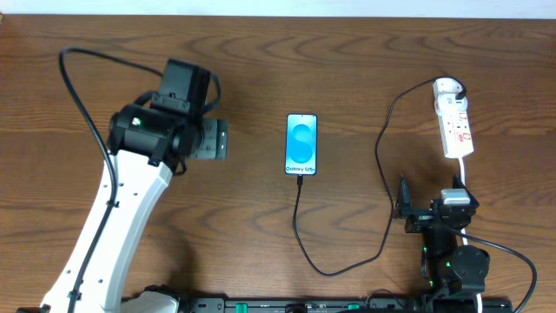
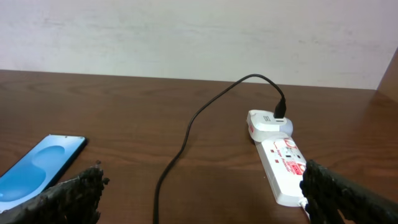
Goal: Plug charger to phone and switch on socket
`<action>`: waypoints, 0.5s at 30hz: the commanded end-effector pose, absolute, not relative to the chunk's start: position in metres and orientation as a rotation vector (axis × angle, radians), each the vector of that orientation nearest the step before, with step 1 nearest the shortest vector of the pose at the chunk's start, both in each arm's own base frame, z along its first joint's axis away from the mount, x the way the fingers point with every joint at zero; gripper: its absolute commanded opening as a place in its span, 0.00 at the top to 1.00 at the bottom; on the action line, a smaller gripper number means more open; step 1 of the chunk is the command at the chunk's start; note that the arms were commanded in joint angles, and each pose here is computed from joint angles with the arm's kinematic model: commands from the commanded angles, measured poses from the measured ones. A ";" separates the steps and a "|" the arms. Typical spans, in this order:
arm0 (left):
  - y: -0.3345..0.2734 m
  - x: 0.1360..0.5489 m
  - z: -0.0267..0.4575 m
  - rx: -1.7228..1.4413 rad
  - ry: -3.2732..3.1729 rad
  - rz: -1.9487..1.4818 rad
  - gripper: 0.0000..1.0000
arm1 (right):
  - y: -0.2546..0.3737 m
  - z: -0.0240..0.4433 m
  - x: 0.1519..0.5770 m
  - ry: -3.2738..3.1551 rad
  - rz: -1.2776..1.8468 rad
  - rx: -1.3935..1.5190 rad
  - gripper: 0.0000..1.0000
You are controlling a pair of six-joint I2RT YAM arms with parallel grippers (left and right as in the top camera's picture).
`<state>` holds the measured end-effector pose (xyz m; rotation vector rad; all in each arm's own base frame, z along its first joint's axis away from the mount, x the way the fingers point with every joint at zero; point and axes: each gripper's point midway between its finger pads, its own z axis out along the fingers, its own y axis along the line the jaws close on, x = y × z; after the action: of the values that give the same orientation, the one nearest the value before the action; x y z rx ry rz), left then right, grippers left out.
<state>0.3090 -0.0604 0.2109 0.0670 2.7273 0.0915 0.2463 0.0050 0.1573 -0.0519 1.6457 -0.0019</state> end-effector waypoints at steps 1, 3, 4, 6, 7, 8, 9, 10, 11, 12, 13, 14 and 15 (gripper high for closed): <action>-0.049 0.289 0.192 0.008 2.783 0.093 0.12 | 0.007 0.157 0.246 1.644 0.012 -0.047 0.01; -0.045 0.283 0.194 -0.009 2.776 0.089 0.12 | 0.007 0.157 0.246 1.644 0.012 -0.047 0.01; -0.043 0.282 0.197 -0.016 2.762 0.081 0.12 | 0.007 0.157 0.246 1.644 0.012 -0.047 0.01; -0.039 0.278 0.204 -0.035 2.736 0.075 0.12 | 0.007 0.157 0.246 1.644 0.012 -0.047 0.01; -0.036 0.276 0.206 -0.049 2.724 0.074 0.12 | 0.007 0.157 0.246 1.644 0.012 -0.047 0.01; -0.029 0.270 0.208 -0.076 2.711 0.074 0.12 | 0.007 0.157 0.246 1.644 0.012 -0.047 0.01; -0.025 0.265 0.206 -0.093 2.709 0.077 0.12 | 0.007 0.157 0.246 1.644 0.012 -0.047 0.01; -0.021 0.261 0.204 -0.107 2.710 0.081 0.12 | 0.007 0.157 0.246 1.645 0.012 -0.047 0.01; -0.018 0.256 0.200 -0.121 2.711 0.084 0.12 | 0.007 0.157 0.246 1.644 0.012 -0.047 0.01; -0.015 0.252 0.197 -0.132 2.709 0.086 0.12 | 0.007 0.157 0.246 1.644 0.012 -0.047 0.01; -0.012 0.248 0.193 -0.143 2.702 0.086 0.12 | 0.007 0.157 0.246 1.644 0.012 -0.047 0.01; -0.011 0.246 0.189 -0.150 2.689 0.082 0.12 | 0.007 0.157 0.246 1.645 0.012 -0.047 0.01; -0.011 0.245 0.186 -0.146 2.673 0.075 0.12 | 0.007 0.157 0.246 1.645 0.012 -0.047 0.01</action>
<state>0.2546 -0.0152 0.2006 -0.1281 2.6701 0.0775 0.2463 0.0049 0.1574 -0.0516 1.6453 -0.0023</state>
